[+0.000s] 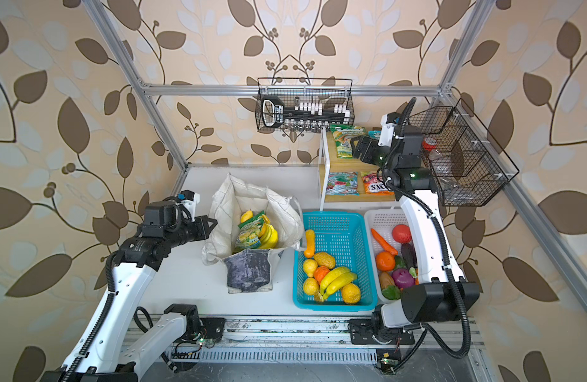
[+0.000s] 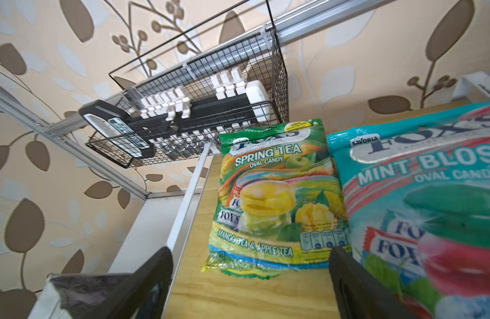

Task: Place the food into the grocery bag and tie it
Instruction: 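Raise the right gripper out of the tote and move it to the candy shelf, then position the open right gripper over the second green Spring Tea candy bag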

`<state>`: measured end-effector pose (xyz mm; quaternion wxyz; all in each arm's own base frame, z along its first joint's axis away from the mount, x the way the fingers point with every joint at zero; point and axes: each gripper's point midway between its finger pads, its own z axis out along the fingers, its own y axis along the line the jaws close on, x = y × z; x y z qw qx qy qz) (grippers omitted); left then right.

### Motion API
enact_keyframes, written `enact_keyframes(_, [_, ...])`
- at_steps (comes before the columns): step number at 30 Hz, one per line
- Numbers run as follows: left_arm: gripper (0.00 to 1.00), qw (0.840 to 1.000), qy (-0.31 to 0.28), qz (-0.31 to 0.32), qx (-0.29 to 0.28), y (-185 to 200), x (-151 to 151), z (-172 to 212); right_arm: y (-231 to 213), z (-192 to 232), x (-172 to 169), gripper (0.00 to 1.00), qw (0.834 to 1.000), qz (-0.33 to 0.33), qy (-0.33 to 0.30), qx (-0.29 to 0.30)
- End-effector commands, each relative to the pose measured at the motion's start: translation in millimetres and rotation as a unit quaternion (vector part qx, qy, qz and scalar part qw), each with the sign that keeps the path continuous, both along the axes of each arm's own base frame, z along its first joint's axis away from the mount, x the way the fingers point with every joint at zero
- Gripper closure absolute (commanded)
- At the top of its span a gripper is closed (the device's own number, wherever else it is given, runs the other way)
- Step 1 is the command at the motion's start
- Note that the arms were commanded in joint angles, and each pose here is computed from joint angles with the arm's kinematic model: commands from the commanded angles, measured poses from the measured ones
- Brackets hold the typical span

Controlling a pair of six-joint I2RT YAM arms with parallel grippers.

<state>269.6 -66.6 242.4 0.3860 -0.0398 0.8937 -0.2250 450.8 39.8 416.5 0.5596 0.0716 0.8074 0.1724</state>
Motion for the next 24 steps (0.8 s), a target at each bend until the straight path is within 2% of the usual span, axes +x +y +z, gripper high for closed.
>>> enact_keyframes(1, [1.00,1.000,-0.010,-0.013,-0.004,-4.4,1.8,5.5,-10.2,-2.9,1.4,0.10,0.998,-0.034,0.024,-0.041])
enact_keyframes(6, [1.00,1.000,-0.012,-0.012,-0.003,-3.9,1.3,5.8,-3.6,-10.1,10.0,0.10,0.997,-0.028,0.041,-0.056])
enact_keyframes(16, [1.00,1.000,-0.012,-0.011,-0.001,-3.2,1.4,5.2,10.5,-37.4,28.0,0.10,0.996,-0.010,0.074,-0.043])
enact_keyframes(24, [1.00,1.000,-0.014,-0.012,-0.002,-3.6,0.5,6.7,28.8,-40.1,15.9,0.11,0.996,0.015,0.087,-0.031])
